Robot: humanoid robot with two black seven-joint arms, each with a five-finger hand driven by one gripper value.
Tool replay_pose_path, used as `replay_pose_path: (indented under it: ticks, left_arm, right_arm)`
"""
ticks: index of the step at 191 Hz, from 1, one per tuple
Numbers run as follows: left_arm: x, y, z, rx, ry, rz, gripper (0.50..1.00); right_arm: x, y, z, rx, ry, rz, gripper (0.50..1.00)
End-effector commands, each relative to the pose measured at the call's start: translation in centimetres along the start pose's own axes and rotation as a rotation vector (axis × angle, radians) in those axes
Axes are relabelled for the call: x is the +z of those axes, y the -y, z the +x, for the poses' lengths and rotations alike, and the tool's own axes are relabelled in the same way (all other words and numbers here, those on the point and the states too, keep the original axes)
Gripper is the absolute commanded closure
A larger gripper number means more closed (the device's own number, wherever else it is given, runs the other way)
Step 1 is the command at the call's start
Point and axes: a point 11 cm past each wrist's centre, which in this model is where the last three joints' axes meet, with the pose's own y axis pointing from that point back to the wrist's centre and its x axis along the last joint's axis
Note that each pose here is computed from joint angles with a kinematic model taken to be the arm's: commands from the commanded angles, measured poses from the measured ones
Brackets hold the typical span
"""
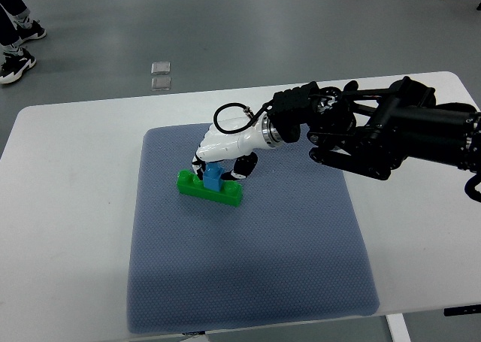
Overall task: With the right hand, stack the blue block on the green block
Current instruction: 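Lower the blue block onto the green block's studs and press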
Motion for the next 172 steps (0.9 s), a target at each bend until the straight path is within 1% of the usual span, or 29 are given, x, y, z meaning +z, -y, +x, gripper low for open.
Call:
replay_pose_path:
  ticks: [1, 83, 172]
  left_arm:
    - [0.0, 0.0, 0.0, 0.000, 0.000, 0.000, 0.500]
    - [0.0, 0.0, 0.0, 0.000, 0.000, 0.000, 0.500]
    - [0.0, 0.0, 0.0, 0.000, 0.000, 0.000, 0.500]
  right_arm:
    - [0.0, 0.0, -0.2, -0.001, 0.003, 0.001, 0.908]
    - [0.5, 0.0, -0.5, 0.006, 0.007, -0.015, 0.908]
    - [0.2, 0.8, -1.4, 0.004, 0.013, -0.014, 0.908]
